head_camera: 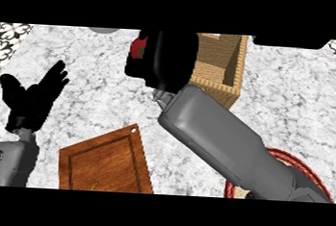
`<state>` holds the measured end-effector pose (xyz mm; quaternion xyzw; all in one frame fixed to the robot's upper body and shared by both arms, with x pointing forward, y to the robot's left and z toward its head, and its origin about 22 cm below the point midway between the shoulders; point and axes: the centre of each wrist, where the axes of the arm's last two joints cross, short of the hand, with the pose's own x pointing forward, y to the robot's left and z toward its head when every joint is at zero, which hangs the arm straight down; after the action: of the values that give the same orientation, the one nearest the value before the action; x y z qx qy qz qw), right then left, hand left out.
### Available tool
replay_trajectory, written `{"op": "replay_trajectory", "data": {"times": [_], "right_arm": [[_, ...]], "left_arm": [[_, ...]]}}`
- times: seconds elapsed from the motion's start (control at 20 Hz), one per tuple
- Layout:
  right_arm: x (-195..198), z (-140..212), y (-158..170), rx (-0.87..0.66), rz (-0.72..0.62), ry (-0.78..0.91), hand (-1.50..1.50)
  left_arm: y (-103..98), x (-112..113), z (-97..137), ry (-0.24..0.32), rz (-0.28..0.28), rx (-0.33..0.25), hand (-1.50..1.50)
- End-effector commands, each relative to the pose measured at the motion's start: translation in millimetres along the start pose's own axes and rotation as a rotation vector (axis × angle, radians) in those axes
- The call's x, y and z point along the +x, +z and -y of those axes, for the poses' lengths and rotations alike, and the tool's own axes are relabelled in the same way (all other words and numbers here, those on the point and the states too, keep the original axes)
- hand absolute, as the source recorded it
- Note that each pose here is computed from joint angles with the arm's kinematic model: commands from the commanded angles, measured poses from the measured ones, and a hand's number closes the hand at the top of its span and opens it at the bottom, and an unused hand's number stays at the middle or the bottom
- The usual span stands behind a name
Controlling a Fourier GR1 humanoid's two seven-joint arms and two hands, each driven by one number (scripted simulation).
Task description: Pick the tomato from the placemat and place it in the basket
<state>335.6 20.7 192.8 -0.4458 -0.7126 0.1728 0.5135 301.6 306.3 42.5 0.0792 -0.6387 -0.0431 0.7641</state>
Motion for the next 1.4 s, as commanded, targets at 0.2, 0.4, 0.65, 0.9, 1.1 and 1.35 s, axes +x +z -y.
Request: {"op": "replay_trajectory", "data": {"times": [0.2, 0.4, 0.65, 0.9, 1.1, 1.35], "right_arm": [[-43.2, -19.7, -19.4, -0.137, -0.295, -0.099, -1.50], [-59.7, -35.2, -20.6, -0.100, -0.254, -0.068, -1.50], [-32.2, -26.2, -23.6, -0.114, -0.184, -0.152, -1.50], [-43.6, -0.3, -40.2, -0.259, -0.296, -0.363, -1.50], [-75.9, 31.8, -52.0, -0.401, -0.358, -0.483, -1.50], [-115.8, 72.2, -19.9, -0.346, -0.399, -0.537, -1.50]], "left_arm": [[12.2, -3.3, -4.4, 0.004, 0.011, 0.006, 0.00], [-1.8, 1.1, -0.3, -0.005, 0.000, 0.018, 0.00], [0.5, -8.1, -11.3, -0.006, 0.004, 0.017, 0.00], [5.6, -1.9, -8.9, 0.002, -0.004, 0.022, 0.00], [13.9, -14.9, -22.8, 0.005, -0.020, 0.064, 0.00], [15.4, -19.3, -12.6, 0.001, -0.035, 0.071, 0.00]]}}
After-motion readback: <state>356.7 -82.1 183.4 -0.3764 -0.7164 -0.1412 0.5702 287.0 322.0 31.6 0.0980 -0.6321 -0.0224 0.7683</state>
